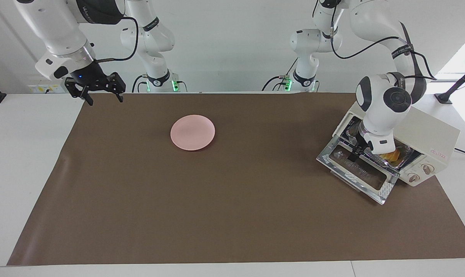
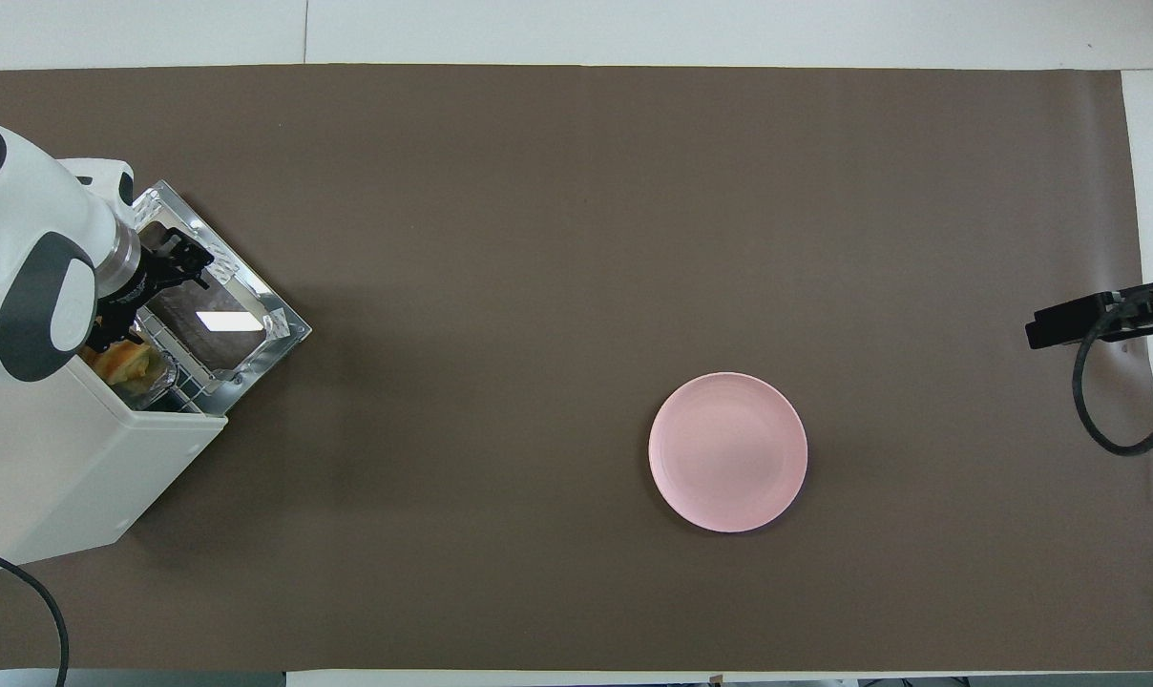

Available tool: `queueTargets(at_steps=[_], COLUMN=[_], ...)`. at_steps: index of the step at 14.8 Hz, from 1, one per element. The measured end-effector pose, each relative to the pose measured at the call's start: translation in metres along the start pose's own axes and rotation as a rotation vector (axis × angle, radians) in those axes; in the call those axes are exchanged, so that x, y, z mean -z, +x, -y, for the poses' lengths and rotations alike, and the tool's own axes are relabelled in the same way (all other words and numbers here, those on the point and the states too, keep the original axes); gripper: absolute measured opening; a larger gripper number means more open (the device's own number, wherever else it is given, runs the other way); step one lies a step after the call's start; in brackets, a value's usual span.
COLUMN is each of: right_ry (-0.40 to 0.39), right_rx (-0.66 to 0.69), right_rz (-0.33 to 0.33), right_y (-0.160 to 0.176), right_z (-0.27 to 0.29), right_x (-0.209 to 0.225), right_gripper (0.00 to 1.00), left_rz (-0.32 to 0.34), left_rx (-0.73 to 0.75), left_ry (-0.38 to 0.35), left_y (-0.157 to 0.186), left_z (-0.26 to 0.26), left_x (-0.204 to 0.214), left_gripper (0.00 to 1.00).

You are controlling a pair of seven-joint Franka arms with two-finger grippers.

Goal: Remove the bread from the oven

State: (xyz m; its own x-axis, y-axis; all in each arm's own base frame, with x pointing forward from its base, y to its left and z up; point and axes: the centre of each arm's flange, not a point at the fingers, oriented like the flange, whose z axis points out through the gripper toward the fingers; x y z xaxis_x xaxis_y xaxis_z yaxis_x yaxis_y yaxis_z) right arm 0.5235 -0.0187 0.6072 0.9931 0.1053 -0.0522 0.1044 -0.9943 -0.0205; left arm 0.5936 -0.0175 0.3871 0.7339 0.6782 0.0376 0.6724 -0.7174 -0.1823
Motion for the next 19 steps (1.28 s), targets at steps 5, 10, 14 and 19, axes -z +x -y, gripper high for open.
queueTargets(at_steps=[5, 10, 14, 19], right_ry=[0.000, 0.000, 0.000, 0.002], right_rx=[0.000, 0.000, -0.001, 0.001], right_rz=[0.000, 0.000, 0.000, 0.012], right_y=[0.000, 0.000, 0.000, -0.001], right_z=[0.000, 0.000, 0.000, 0.001], right_x=[0.000, 0.000, 0.000, -0.001], right_gripper=[1.00, 1.00, 1.00, 1.00], left_rz=[0.010, -0.076, -0.140, -0.125], left_rx=[-0.041, -0.169, -0.363, -0.619], left_ry=[0.010, -0.068, -0.124, -0.138], left_y=[-0.003, -0.032, -0.125, -0.247], left_z=[0.007, -0.048, -0.135, -0.186], left_x=[-0.011, 0.044, 0.092, 0.092], left_gripper=[0.14, 0.01, 0.01, 0.01])
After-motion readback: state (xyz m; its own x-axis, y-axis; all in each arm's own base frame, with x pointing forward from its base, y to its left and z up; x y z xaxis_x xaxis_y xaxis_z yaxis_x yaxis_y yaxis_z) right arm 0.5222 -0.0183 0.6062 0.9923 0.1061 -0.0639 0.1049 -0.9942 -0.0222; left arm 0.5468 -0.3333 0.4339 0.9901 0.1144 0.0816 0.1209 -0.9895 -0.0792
